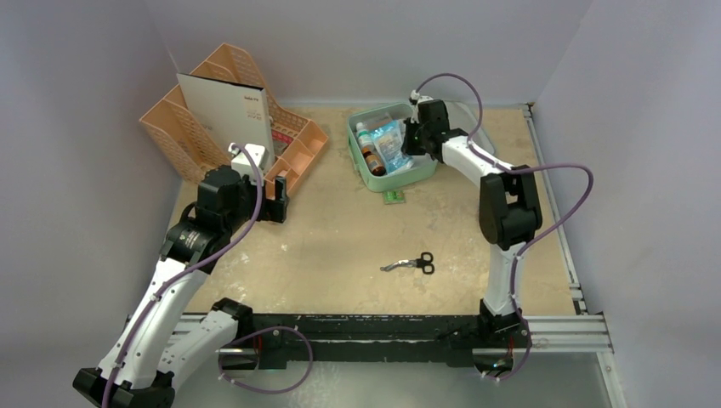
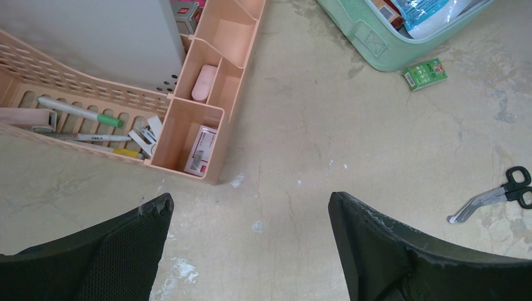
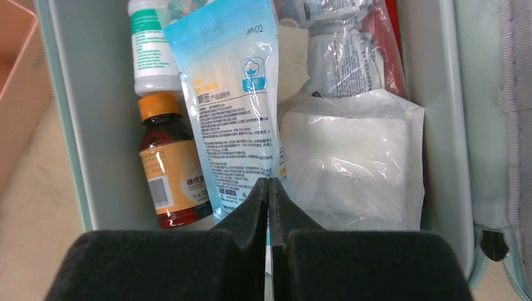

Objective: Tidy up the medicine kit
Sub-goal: Place the medical item at the medicine box.

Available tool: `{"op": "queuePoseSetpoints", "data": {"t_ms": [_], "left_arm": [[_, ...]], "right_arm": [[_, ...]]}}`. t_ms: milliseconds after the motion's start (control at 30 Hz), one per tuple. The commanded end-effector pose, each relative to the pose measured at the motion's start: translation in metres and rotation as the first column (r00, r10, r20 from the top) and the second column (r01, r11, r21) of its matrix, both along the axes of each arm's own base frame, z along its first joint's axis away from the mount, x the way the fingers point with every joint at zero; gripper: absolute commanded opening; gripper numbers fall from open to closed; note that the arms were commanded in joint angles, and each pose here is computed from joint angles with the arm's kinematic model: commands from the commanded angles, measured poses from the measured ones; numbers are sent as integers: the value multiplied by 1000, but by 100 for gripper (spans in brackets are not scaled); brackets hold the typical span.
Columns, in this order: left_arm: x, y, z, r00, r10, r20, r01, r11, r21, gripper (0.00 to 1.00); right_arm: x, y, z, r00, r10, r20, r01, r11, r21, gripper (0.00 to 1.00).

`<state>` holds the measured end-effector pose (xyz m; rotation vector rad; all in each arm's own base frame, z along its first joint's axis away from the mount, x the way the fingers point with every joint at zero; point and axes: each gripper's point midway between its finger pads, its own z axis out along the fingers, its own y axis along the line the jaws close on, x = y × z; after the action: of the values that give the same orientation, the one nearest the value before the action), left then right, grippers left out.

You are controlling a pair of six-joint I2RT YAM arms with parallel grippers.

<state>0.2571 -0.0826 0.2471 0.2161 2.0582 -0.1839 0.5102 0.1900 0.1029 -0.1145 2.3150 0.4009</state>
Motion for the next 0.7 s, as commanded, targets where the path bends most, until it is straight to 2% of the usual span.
{"op": "queuePoseSetpoints", "data": {"t_ms": [0, 233, 500, 667], "left_arm": [[4, -2, 2, 1000, -7, 19, 7, 1000, -7, 93], [4, -2, 2, 1000, -9, 17, 10, 1000, -8, 93], [3, -3, 1, 1000, -13, 14, 14, 1000, -9, 93], [2, -4, 0, 1000, -19, 12, 19, 1000, -16, 93]], "right_arm": [[10, 3, 13, 1000, -15, 23, 14, 999, 33, 0], [9, 0, 9, 999, -49, 5, 49, 998, 47, 1], [-3, -7, 60, 996, -10, 84, 8, 1000, 20, 32], [-29, -27, 84, 991, -26, 135, 31, 999, -36, 39]]}}
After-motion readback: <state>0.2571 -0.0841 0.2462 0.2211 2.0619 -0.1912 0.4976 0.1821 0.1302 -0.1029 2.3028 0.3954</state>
